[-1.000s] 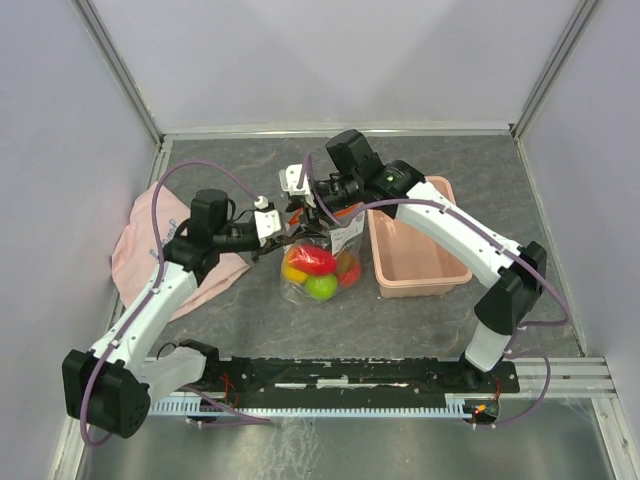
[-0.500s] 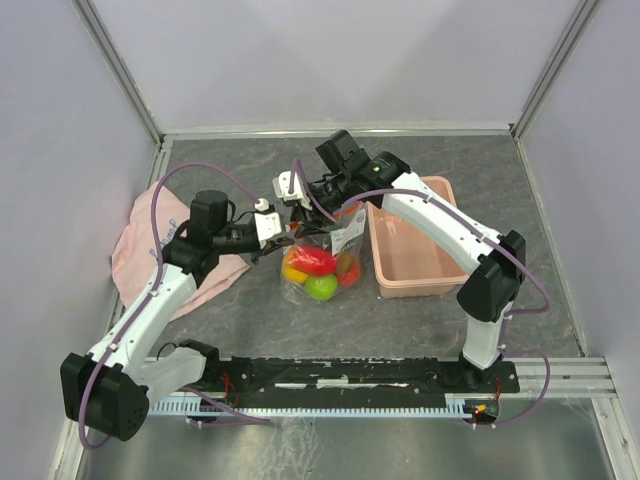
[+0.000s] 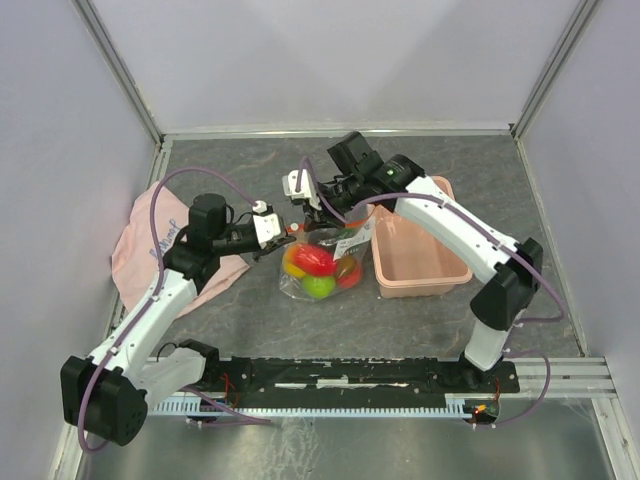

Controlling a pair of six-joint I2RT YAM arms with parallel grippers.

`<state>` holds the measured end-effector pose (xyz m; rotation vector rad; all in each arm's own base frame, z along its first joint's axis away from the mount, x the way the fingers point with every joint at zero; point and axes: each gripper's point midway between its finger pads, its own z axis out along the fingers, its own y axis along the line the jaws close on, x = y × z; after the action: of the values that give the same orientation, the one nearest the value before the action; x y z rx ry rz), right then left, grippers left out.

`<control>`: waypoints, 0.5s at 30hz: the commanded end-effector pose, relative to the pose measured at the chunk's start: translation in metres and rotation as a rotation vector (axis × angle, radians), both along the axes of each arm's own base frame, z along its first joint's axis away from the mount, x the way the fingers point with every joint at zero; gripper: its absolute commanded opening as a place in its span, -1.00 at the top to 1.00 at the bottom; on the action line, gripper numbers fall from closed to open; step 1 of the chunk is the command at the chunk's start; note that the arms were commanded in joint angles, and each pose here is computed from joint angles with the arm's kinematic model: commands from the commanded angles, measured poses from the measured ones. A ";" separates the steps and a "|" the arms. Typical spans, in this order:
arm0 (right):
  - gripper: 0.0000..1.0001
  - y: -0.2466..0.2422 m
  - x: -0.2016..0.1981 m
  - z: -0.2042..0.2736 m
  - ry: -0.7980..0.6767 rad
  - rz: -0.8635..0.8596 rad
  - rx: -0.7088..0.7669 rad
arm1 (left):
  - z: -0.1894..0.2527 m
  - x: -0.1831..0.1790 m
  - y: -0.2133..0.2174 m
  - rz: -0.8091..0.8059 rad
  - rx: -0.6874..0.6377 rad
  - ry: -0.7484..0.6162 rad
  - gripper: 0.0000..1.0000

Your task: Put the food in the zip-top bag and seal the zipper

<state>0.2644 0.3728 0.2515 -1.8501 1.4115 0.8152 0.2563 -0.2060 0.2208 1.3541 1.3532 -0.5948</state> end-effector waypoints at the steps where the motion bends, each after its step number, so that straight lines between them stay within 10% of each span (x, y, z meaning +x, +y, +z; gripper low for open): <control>1: 0.97 -0.002 0.012 0.048 -0.111 -0.137 0.155 | 0.033 0.005 -0.009 -0.004 -0.114 -0.091 0.44; 15: 0.97 -0.006 0.039 0.044 -0.210 -0.398 0.188 | 0.053 -0.001 -0.030 -0.106 -0.291 -0.023 0.18</control>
<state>0.2938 0.3607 0.2575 -1.5389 1.5323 0.5860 0.2604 -0.2278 0.2513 1.2221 1.2215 -0.7417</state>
